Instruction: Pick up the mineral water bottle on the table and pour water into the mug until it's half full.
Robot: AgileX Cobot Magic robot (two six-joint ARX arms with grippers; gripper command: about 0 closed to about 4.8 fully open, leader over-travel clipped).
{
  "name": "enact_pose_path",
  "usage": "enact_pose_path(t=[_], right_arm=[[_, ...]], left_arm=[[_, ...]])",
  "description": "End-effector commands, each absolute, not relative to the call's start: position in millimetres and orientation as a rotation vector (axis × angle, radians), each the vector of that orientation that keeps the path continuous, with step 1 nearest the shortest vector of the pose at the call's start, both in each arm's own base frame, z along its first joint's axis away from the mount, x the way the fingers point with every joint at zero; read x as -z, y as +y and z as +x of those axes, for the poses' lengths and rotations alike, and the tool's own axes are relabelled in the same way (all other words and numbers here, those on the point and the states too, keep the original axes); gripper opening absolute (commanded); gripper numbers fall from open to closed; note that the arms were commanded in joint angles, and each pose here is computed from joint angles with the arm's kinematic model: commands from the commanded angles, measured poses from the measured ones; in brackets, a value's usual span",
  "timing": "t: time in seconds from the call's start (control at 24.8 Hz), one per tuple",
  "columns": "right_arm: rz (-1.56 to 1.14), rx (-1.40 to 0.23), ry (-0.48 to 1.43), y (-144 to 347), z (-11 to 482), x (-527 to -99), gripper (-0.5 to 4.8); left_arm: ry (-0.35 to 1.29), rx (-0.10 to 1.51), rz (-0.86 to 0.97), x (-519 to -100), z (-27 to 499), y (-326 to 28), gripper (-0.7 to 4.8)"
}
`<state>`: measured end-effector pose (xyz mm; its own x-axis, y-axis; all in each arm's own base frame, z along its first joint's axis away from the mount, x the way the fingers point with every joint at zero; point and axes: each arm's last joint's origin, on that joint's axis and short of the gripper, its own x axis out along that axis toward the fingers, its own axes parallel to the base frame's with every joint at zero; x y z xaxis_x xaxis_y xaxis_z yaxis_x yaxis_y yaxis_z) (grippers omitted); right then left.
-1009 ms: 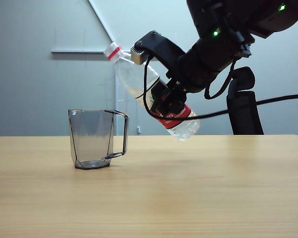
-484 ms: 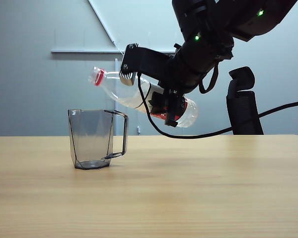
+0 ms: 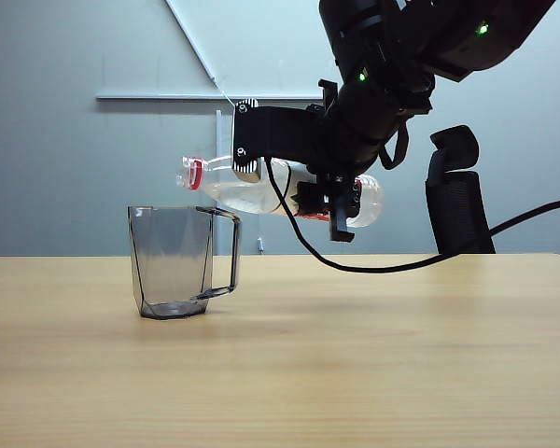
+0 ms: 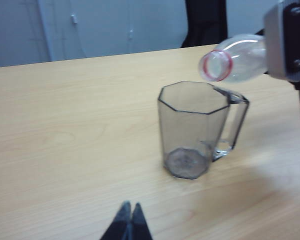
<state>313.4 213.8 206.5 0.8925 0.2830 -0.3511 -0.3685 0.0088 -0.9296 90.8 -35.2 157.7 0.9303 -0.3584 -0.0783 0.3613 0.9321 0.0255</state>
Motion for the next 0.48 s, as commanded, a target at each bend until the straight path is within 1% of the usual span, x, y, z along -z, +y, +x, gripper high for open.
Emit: enact_pose_path(t=[0.04, 0.44, 0.48], right_arm=[[-1.5, -0.417, 0.019, 214.8, 316.1, -221.0, 2.21], [-1.575, -0.348, -0.01, 214.4, 317.6, -226.1, 2.23], [-1.577, -0.347, -0.009, 214.3, 317.6, -226.1, 2.34]], left_arm=[[0.065, 0.412, 0.036, -158.9, 89.2, -38.9, -0.02], [0.065, 0.421, 0.037, -158.9, 88.9, -39.6, -0.02], [0.065, 0.42, 0.037, -158.9, 88.9, -39.6, -0.02]])
